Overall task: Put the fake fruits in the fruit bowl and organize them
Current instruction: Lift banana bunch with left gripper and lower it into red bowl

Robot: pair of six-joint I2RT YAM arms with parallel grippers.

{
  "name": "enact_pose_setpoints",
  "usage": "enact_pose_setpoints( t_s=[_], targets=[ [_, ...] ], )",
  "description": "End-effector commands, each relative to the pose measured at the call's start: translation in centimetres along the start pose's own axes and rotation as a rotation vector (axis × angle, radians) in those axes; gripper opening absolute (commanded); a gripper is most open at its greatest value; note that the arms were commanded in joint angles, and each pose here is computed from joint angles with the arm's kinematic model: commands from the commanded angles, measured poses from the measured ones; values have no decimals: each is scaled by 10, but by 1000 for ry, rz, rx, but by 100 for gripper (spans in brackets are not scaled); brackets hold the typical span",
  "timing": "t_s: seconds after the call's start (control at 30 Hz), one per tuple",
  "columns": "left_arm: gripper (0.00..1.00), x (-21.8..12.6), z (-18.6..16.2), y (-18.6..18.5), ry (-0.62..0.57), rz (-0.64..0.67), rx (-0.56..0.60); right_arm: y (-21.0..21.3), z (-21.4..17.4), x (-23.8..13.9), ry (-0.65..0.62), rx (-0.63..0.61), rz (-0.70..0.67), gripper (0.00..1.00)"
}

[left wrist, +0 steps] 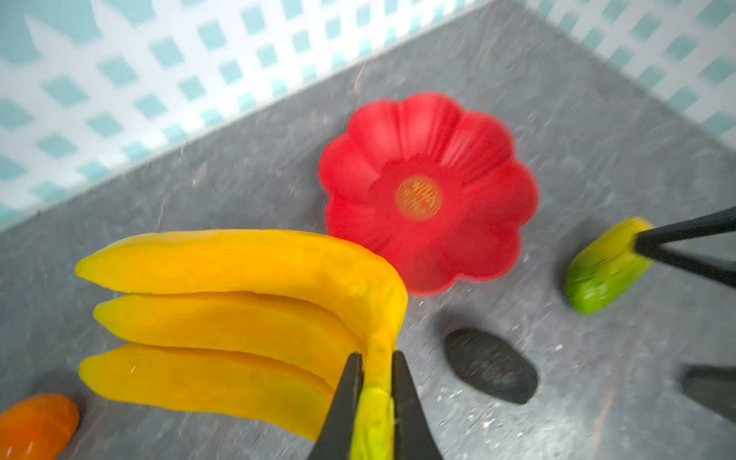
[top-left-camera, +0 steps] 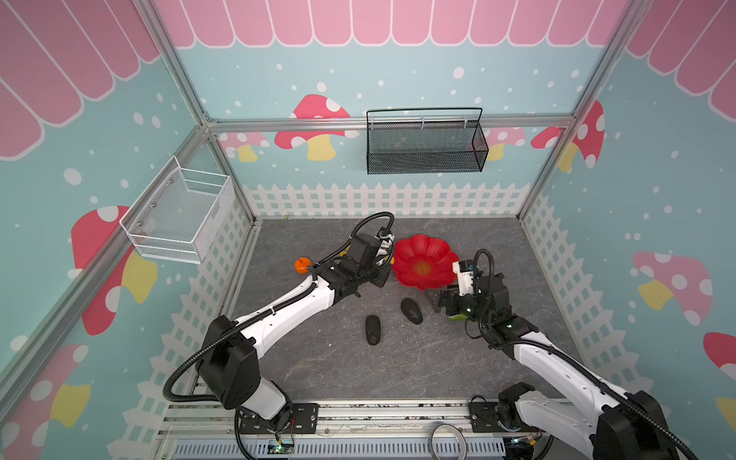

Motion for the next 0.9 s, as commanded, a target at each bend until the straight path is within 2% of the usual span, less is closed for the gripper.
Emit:
enact_pose_setpoints(
  t_s=[0.0,0.13,0.27,0.47,0.87],
  targets=[
    [0,1,25,-35,2,-44,31,-12,-13,-10,27,53,-21,98],
    [0,34,45,-75,24,-130,20,-20,-11,-20,13,67,-49,98],
    [0,76,48,-97,83,-140,22,-23,-5,-31,-23,75,-67,98],
    [0,123,32,-112,190,-162,1,-27,-11,-39,-12,91,-77,98],
    [0,167,-5,-119,283,-185,-13,-28,-18,-47,-27,105,-81,98]
  ],
)
Point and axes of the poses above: each gripper's point midway between its finger pads, its own x axis out along the fingers, its own y axis along the line the jaws close on, z = x × y, the point moved 1 cm from there along -x, back along the fingers, and after that the axes turned 8 degrees about -x, right-handed, at the moved point
